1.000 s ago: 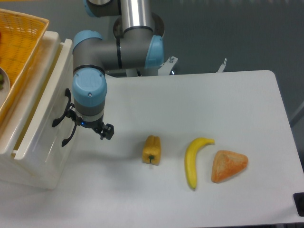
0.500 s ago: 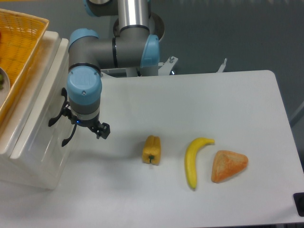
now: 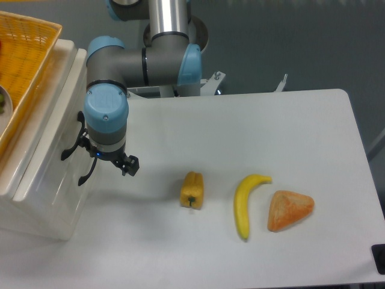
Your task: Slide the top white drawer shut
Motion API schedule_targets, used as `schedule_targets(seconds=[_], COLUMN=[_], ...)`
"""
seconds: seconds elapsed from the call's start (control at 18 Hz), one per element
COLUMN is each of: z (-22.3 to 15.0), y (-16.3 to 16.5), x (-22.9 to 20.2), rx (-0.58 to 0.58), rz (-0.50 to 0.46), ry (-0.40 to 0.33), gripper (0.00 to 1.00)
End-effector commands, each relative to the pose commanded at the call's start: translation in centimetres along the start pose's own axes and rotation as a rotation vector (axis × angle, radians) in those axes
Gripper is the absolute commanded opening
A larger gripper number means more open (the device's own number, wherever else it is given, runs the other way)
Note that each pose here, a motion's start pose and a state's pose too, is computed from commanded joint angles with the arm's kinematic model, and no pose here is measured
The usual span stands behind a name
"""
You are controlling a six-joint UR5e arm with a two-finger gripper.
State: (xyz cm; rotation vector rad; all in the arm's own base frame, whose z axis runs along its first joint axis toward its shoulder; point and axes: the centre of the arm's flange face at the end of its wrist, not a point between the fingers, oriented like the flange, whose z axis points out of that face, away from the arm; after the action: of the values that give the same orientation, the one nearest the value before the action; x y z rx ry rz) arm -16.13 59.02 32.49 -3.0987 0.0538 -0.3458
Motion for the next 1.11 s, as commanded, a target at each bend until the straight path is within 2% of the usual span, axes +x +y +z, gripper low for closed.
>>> schedule_targets(seconds=[0.5, 0.83, 1.11], z=[-0.1, -2.3, -3.6], y=[-0.1, 1.0, 2.6], x=[0.1, -4.5, -9.1], rx=[0.0, 0.04, 0.062], rz=[0.006, -0.041, -0.035], ry=[-0.002, -0.019, -0.031], gripper=[1.0, 1.0, 1.0])
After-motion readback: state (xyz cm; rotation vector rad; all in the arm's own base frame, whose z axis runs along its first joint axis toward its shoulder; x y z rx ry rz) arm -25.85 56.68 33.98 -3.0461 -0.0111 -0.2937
